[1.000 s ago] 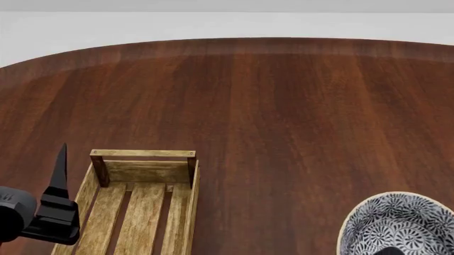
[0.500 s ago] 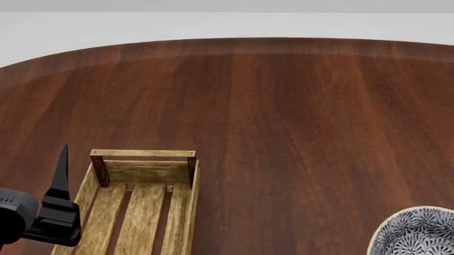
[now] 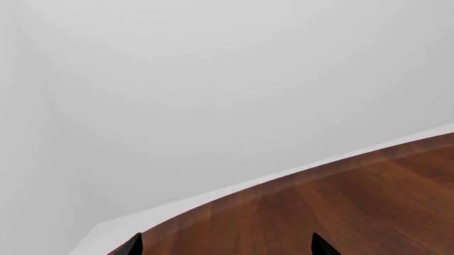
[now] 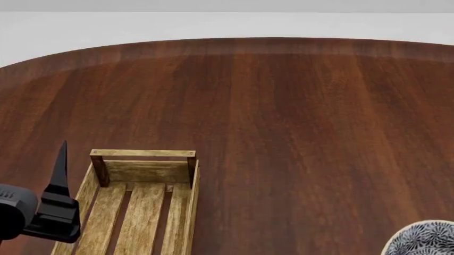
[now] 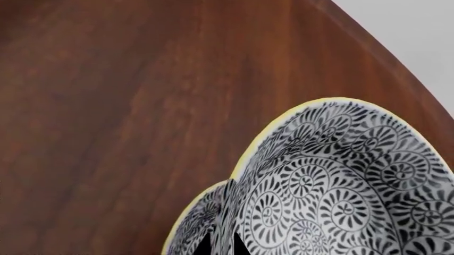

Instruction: Stack the left bowl on the right bowl and place them in the tray.

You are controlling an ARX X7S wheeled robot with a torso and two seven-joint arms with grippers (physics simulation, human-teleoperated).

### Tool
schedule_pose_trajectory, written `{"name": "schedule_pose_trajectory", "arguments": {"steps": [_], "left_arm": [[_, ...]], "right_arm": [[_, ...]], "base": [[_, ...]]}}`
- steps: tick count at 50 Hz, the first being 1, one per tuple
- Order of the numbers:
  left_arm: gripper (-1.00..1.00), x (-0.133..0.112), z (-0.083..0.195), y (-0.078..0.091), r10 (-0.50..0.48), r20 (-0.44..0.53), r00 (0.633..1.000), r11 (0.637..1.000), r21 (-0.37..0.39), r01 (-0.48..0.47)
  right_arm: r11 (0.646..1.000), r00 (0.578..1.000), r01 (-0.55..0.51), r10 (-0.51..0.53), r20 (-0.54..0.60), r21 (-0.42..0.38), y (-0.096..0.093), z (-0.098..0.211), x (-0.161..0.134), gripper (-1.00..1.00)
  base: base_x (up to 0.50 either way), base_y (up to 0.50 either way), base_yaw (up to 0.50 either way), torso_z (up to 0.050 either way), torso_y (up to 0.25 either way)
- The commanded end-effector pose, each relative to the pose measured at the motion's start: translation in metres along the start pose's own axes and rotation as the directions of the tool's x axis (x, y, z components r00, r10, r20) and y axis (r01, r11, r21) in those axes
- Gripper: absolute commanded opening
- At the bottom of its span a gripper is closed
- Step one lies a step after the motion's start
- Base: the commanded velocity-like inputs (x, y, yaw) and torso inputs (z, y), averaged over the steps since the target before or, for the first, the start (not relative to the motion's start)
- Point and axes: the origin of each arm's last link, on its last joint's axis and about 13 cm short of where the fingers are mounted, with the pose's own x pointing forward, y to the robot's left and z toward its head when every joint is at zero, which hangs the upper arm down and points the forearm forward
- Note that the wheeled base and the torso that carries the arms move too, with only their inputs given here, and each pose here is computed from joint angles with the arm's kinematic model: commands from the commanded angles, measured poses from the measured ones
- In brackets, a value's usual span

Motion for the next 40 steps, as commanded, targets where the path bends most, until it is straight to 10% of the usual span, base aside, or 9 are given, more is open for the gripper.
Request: {"name": "schedule_pose_trajectory", "arguments": {"steps": [1,40], "left_arm": [[1.00,0.000,0.003,0.001,0.001,0.004,1.000,1.000,0.005,-0.001],[1.00,-0.003,0.000,0.000,0.006,-0.003,1.000,1.000,0.000,-0.006]], "right_arm": [[1.000,1.000,0.019,-0.019,-0.003,-0.005,0.000,-0.002,0.004,-1.00],[1.000,0.998,0.006,-0.006,-0.057,0.004,0.008,-0.017,0.005,-1.00]], "base": [[0.00,0.00,0.00,0.000,0.000],[0.00,0.00,0.00,0.000,0.001]]}}
